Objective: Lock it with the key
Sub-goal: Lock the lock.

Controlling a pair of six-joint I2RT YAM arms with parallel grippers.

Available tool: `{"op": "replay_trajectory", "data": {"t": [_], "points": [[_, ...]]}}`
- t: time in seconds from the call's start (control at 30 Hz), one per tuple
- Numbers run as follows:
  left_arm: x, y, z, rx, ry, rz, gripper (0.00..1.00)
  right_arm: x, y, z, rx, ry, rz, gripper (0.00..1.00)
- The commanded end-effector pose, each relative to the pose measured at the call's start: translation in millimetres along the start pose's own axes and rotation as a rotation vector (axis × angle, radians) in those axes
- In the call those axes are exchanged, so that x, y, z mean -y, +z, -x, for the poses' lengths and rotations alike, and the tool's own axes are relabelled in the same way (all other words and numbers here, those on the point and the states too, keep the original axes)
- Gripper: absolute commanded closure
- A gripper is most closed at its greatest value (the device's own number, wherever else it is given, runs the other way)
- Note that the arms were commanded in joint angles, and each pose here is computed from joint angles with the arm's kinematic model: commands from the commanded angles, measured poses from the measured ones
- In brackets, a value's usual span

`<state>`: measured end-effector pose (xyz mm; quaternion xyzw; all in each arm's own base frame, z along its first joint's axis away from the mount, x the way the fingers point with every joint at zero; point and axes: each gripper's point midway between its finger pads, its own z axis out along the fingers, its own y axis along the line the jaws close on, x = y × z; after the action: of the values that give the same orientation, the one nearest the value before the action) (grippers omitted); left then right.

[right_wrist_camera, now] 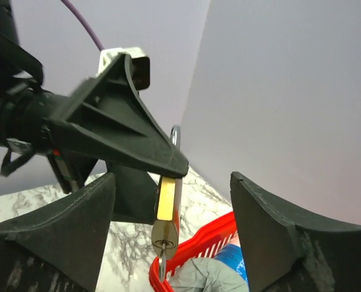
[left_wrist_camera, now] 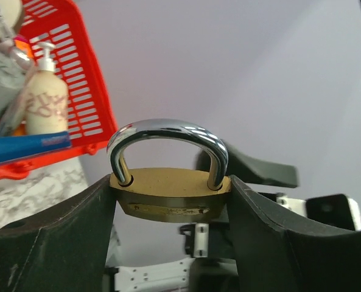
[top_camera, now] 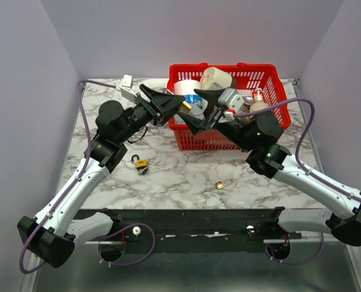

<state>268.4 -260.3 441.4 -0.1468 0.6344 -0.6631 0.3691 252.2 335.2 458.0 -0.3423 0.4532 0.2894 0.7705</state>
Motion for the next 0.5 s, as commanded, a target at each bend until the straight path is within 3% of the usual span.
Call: {"op": "replay_trajectory", "data": {"t": [0.0, 0.1, 0.2, 0.47], "points": [[29, -26, 8, 0.026, 0.133, -0.104, 1.00, -11, -26, 23, -0.016, 0.012, 0.078, 0.16], [45, -33, 8, 0.027, 0.187, -0.173, 1.00, -22, -44, 17, -0.064, 0.003, 0.142, 0.16], [56, -36, 8, 0.022, 0.205, -0.205, 1.00, -29, -55, 3, -0.122, 0.007, 0.172, 0.32], [55, -35, 5, 0.001, 0.209, -0.196, 1.00, -39, -50, -17, -0.201, 0.011, 0.227, 0.46]]}}
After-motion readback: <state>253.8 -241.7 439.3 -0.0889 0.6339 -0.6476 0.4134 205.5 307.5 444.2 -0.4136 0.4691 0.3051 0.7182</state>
